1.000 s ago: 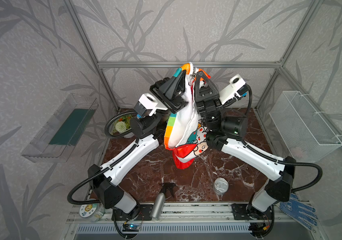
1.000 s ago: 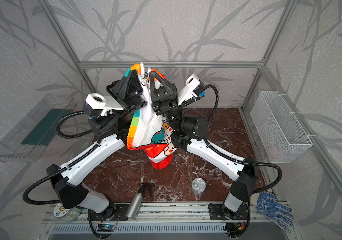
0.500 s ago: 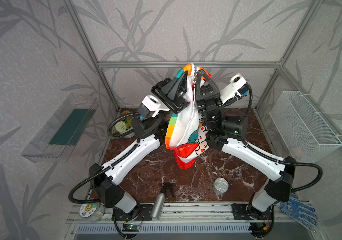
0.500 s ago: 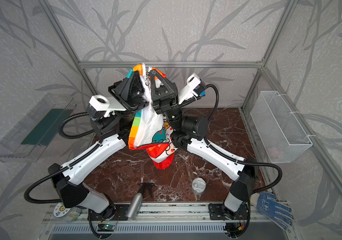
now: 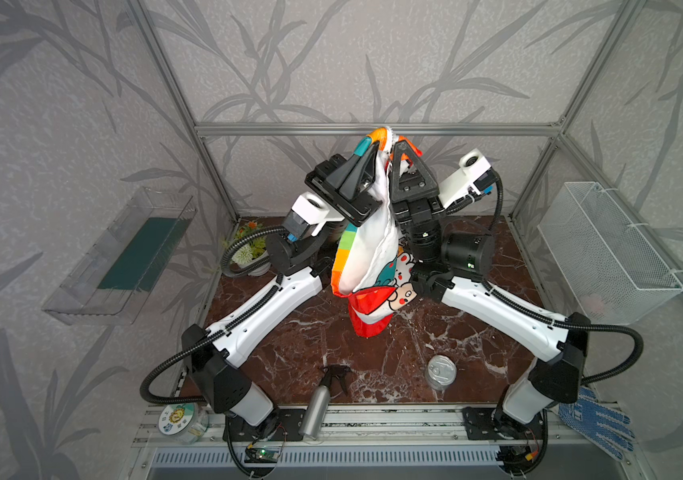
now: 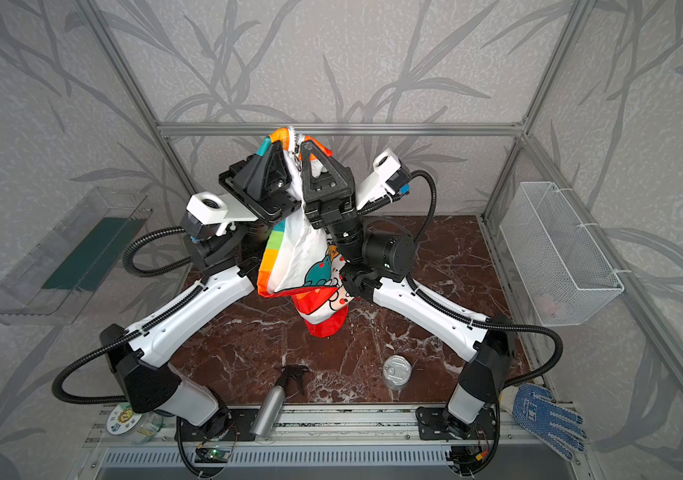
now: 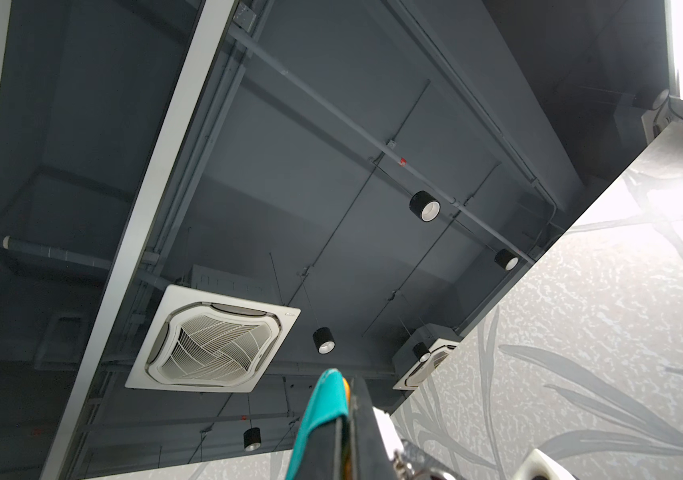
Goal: Zip up the jacket
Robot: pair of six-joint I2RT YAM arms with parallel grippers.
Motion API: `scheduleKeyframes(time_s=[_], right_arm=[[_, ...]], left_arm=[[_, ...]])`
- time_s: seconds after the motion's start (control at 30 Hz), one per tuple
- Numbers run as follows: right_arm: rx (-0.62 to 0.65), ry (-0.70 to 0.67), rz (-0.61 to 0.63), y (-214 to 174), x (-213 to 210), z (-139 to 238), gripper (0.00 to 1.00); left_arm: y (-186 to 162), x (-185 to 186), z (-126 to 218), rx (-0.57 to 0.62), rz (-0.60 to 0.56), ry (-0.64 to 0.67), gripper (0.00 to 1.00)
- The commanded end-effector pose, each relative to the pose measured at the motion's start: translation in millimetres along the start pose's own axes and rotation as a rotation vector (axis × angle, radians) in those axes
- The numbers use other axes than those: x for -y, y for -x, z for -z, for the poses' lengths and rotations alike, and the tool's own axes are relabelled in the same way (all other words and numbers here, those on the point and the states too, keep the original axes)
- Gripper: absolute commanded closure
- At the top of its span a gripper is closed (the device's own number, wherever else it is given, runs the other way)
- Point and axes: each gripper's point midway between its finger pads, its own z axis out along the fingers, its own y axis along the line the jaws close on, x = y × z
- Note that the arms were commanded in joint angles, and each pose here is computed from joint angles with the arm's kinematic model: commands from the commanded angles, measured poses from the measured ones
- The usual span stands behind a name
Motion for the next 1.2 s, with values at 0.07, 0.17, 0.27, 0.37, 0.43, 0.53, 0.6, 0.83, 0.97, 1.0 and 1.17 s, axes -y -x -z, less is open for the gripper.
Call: scheduleKeyframes(time_s=[0.07, 0.17, 0.27, 0.37, 0.43, 0.53, 0.6, 0.83, 0.97, 1.0, 1.17], right_arm=[[0.059, 0.047, 0.012, 21, -20, -3, 1.0], [0.06, 0.045, 0.011, 22, -20, -3, 1.0], [0.06, 0.048, 0.011, 24, -23, -3, 1.0], [0.052, 0.051, 0.019, 25, -25, -3, 1.0], [0.056, 0.058, 0.019, 26, -27, -3, 1.0], [0.061, 0.06, 0.015, 26, -26, -2, 1.0], [0.067, 0.058, 0.014, 27, -26, -1, 1.0], [0.071, 0.071, 0.014, 31, -30, -2, 1.0], [0.078, 0.073, 0.013, 34, -32, 0, 1.0], [0.081, 0.074, 0.013, 35, -33, 0, 1.0], [0.079, 0.079, 0.016, 36, -35, -1, 1.0]], left_arm=[[27, 0, -9, 0.087, -0.107, -0.015, 1.0], [26, 6, -8, 0.091, -0.143, -0.043, 1.0], [26, 4, -8, 0.089, -0.177, -0.029, 1.0], [27, 2, -10, 0.096, -0.188, -0.023, 1.0], [28, 1, -11, 0.098, -0.185, -0.02, 1.0], [29, 0, -11, 0.101, -0.175, -0.017, 1.0], [29, 0, -11, 0.1, -0.176, -0.019, 1.0], [27, -1, -11, 0.094, -0.181, -0.009, 1.0], [26, -1, -12, 0.102, -0.183, -0.009, 1.0], [25, -1, -12, 0.101, -0.182, -0.008, 1.0], [24, -1, -12, 0.098, -0.177, -0.007, 1.0]])
